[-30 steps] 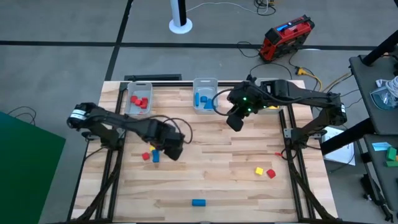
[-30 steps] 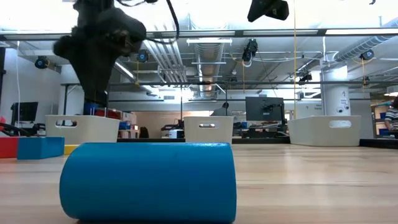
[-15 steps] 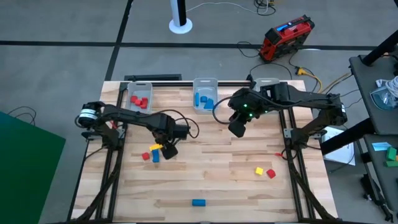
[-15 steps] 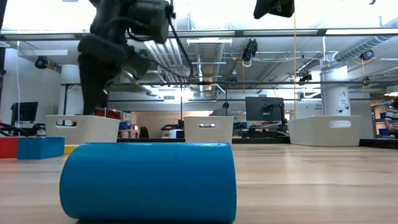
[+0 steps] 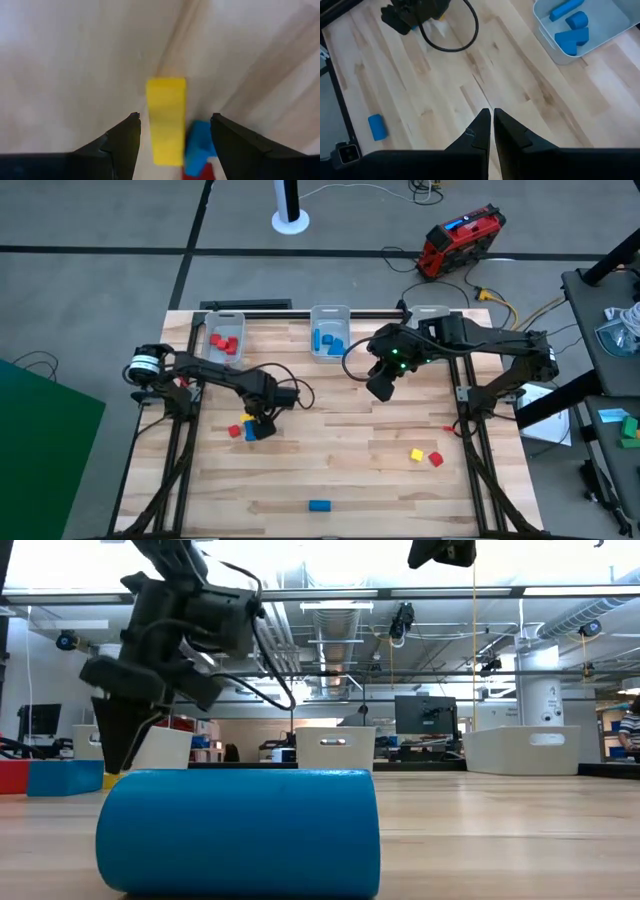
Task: Sort blocks
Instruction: Put the yellow block into the right gray bin
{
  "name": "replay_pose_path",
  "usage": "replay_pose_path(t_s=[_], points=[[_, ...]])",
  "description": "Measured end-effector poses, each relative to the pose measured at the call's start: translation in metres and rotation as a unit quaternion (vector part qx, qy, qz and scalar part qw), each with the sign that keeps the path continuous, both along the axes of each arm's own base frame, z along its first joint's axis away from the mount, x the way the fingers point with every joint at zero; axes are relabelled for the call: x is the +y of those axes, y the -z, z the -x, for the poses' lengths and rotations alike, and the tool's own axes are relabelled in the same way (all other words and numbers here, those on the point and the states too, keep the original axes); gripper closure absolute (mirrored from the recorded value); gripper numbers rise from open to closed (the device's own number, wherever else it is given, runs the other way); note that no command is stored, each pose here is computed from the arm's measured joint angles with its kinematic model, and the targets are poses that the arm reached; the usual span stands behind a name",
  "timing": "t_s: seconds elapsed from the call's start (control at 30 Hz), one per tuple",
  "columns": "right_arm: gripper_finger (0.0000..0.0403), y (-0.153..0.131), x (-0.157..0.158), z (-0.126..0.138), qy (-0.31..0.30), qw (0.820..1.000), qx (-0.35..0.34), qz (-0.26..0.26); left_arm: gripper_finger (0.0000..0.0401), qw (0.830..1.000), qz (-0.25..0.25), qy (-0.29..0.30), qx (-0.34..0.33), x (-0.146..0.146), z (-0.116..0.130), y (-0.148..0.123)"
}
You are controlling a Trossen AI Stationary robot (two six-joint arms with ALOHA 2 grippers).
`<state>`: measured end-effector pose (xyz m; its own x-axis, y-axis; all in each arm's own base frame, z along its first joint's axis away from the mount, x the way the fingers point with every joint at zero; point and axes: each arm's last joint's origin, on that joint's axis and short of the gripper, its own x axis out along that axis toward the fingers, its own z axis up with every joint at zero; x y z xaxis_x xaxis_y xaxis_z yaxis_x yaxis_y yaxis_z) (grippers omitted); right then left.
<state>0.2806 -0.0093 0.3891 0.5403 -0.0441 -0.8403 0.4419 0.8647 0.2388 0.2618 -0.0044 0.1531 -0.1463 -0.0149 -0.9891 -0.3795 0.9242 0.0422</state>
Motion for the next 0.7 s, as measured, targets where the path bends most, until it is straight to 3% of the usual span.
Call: replay_pose_path(t_s=[0.43,0.7], points=[[0.039,-0.001,0.0,-0.001,0.014,1.0,-0.007,-0.009,0.0215,0.999,0.004,0.022,-0.028,0.007,0.007,0.019],[0.039,0.0,0.0,-0.001,0.019,1.0,-0.007,-0.012,0.0293,0.998,0.003,0.045,-0.046,0.009,0.004,0.019]])
